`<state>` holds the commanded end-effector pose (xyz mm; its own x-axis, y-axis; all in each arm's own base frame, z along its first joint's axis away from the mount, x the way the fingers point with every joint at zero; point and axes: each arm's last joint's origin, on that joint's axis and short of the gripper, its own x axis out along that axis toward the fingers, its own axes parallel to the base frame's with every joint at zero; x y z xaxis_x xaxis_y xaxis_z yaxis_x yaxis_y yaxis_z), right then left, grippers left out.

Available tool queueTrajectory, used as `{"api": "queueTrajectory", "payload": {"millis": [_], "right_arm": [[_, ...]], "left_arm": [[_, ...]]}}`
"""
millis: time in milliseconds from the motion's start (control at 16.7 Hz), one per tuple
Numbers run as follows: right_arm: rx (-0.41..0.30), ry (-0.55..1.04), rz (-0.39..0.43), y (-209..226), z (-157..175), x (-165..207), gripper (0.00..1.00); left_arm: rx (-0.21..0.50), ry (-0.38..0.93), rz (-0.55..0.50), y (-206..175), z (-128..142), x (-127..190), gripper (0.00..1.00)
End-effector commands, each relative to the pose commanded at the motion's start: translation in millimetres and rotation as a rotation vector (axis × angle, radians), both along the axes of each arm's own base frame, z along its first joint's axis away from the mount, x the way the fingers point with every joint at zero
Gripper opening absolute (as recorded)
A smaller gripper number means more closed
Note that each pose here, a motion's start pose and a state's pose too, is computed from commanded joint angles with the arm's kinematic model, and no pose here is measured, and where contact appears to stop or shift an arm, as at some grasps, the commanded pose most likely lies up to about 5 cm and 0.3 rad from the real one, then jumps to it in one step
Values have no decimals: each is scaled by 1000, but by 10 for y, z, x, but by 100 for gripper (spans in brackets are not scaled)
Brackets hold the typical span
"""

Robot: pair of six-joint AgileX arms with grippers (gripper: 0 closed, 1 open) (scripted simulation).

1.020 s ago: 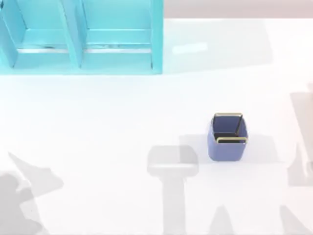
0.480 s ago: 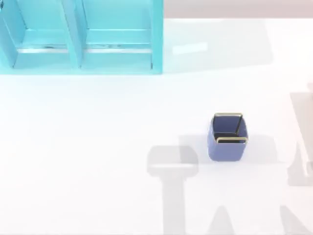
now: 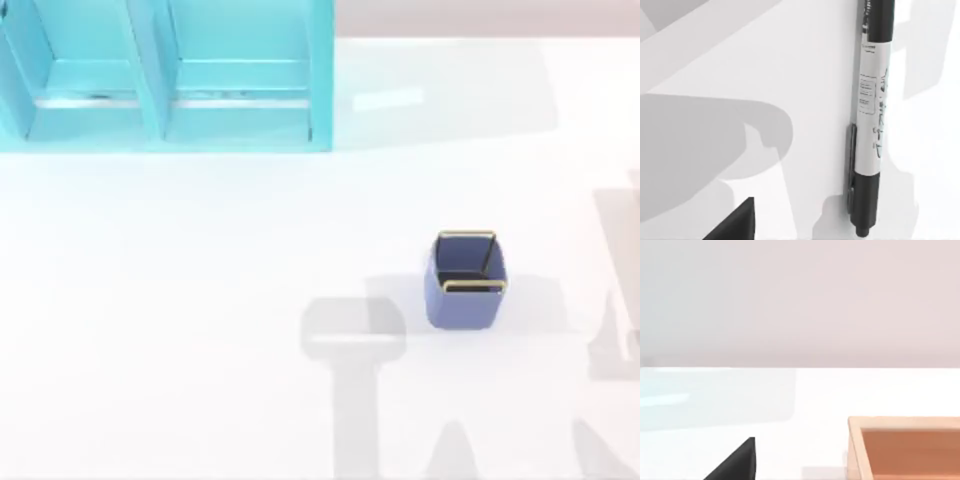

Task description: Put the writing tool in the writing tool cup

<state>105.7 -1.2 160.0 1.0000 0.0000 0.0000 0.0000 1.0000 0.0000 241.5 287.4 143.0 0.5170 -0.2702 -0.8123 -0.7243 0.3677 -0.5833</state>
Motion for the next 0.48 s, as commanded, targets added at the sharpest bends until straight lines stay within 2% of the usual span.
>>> {"api": "queueTrajectory", "payload": {"millis": [180,480], "right_arm": [[0,0,0,0,0,0,100],[0,0,0,0,0,0,100]], "left_arm": [[-3,1,3,-27,-157,107,100],[3,-5,5,-172,-639,410,100]]}}
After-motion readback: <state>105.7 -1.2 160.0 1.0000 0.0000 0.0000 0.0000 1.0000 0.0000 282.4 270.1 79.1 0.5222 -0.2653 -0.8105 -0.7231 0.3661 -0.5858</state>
